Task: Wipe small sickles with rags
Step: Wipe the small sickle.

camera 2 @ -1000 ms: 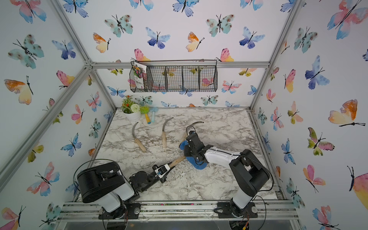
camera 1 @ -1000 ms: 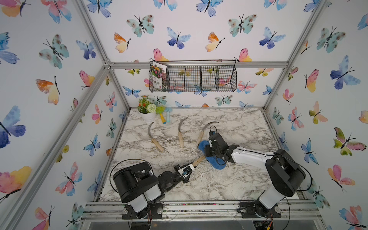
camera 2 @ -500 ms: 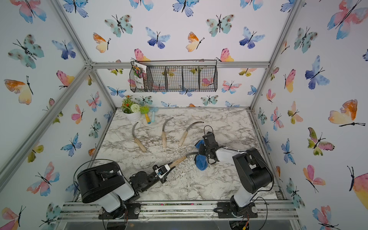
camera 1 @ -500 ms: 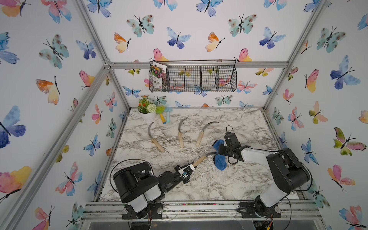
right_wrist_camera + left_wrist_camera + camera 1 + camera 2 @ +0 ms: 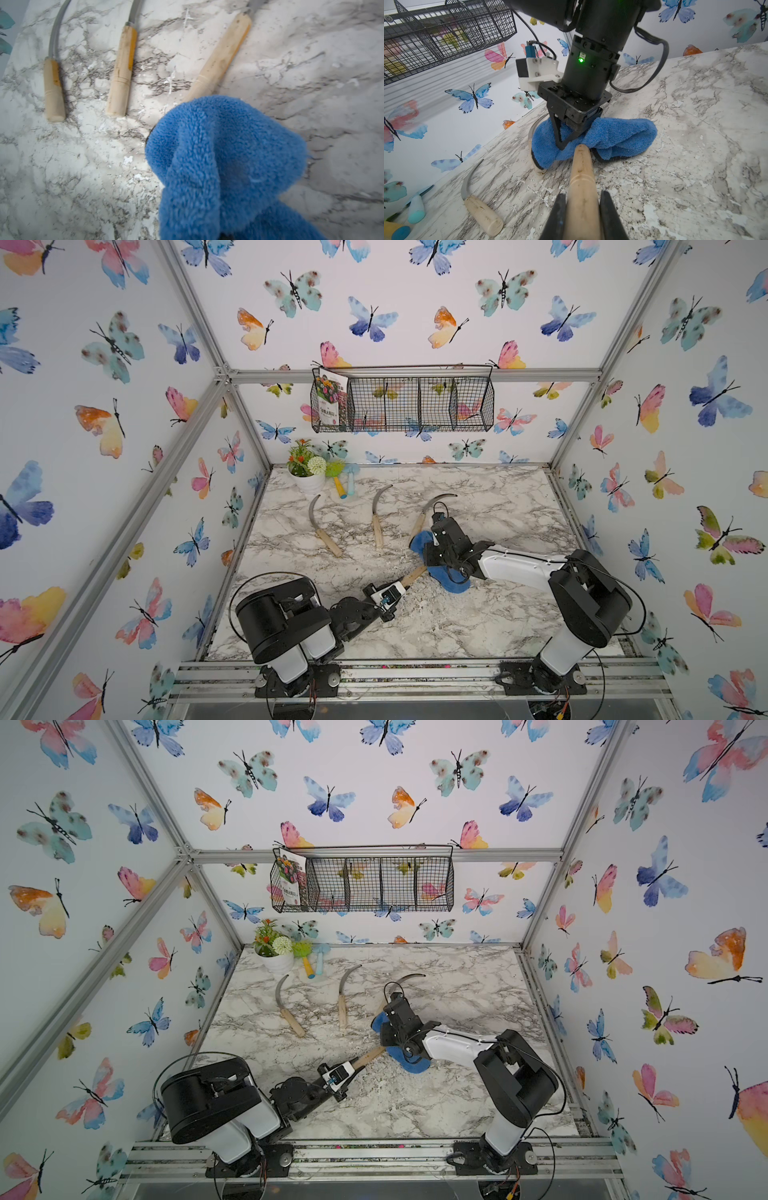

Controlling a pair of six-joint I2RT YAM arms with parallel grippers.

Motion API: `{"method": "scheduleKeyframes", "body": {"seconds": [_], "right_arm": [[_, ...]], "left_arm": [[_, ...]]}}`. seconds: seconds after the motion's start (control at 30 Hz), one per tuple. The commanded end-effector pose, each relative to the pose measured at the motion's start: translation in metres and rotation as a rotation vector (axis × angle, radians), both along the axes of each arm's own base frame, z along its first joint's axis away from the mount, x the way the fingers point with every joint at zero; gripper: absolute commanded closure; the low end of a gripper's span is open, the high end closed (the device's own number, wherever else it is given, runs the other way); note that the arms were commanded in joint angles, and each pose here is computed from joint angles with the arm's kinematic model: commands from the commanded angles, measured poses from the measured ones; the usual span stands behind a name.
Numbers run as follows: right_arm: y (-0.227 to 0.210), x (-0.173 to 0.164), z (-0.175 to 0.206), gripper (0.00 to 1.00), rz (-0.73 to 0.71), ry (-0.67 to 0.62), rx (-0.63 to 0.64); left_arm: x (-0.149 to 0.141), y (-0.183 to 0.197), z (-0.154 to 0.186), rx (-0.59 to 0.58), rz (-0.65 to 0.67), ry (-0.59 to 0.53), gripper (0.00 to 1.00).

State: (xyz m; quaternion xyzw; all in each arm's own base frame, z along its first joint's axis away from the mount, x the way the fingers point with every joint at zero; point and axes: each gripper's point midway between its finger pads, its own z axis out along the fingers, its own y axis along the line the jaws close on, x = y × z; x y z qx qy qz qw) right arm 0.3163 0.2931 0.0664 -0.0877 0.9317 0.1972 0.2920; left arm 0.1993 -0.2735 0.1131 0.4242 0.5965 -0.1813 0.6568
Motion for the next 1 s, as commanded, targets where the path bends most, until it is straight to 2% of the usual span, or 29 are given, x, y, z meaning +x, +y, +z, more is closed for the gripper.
{"method": "scheduleKeyframes", "body": {"seconds": [0.0,0.1,0.27,0.43,0.7,0.87,0.97], "right_arm": [[-0.016,-0.021,-0.027,0.99,-0.010,0.091,-0.079],[-0.041,-0.019,-0.043,0.99,-0.068,0.103,-0.136],[-0.099,-0.017,-0.075,0.98,-0.179,0.185,-0.144],[-0.144,-0.018,-0.087,0.99,-0.279,0.213,-0.139],[-0.153,-0.014,-0.078,0.99,-0.342,0.192,-0.139],[-0.157,-0.014,-0.049,0.99,-0.359,0.126,-0.104],[-0.167,-0.018,-0.029,0.99,-0.397,0.081,-0.101]], "left_arm": [[0.003,-0.001,0.043,-0.124,0.015,-0.113,1.00],[0.003,0.000,0.042,-0.125,0.018,-0.110,1.00],[0.003,0.001,0.043,-0.129,0.019,-0.105,1.00],[0.007,0.003,0.043,-0.134,0.044,-0.097,1.00],[0.012,0.007,0.044,-0.146,0.087,-0.088,1.00],[0.029,0.008,0.038,-0.154,0.163,-0.044,1.00],[0.034,0.014,0.041,-0.202,0.177,0.005,1.00]]}}
